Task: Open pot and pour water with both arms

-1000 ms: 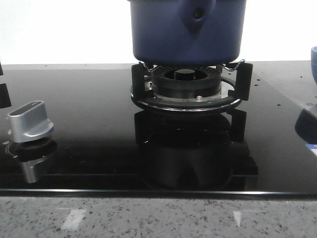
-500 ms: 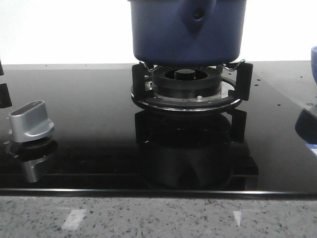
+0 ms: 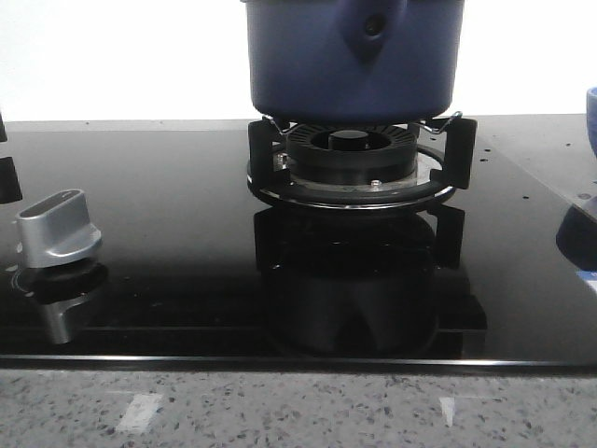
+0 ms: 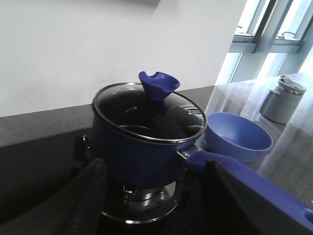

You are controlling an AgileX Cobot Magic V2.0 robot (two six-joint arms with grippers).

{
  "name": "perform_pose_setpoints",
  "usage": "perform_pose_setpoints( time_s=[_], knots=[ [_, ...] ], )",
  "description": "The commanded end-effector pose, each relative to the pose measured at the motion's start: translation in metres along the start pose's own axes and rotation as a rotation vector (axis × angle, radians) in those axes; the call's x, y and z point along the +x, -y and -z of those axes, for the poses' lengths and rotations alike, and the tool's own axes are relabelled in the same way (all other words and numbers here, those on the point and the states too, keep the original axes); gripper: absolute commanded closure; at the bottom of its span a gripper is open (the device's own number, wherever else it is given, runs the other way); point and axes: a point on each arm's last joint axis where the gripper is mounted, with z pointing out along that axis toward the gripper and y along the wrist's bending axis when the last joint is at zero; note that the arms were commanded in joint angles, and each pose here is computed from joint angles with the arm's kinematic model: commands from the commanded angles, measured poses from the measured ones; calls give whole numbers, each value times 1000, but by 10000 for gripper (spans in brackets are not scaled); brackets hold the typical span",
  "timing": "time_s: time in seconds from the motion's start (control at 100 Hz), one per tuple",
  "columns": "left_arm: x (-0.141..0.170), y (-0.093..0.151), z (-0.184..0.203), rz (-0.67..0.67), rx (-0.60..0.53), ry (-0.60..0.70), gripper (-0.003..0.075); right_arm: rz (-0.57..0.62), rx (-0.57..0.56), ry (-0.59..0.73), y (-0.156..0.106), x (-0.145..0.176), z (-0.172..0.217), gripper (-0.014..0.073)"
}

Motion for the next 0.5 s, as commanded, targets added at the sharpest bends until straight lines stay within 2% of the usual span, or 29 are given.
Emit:
perform_pose_setpoints(
  time_s=[0.0, 0.15, 0.27, 0.37, 0.49],
  knots=[
    [-17, 2, -20, -11, 48, 42, 337, -6, 52, 102, 4, -18, 2, 223],
    [-27, -1, -59, -46, 124, -1, 337, -19, 133, 109, 12, -18, 3, 223],
    [-37, -8, -83, -64, 132, -5, 337, -32, 196, 110, 18, -18, 4, 223],
    [-45, -11, -99, -98, 153, -1, 336, -56, 209, 106, 20, -18, 3, 223],
    [-54, -11, -116, -108, 209, -2, 315, -98, 200, 37, 23, -14, -8, 223]
  ],
)
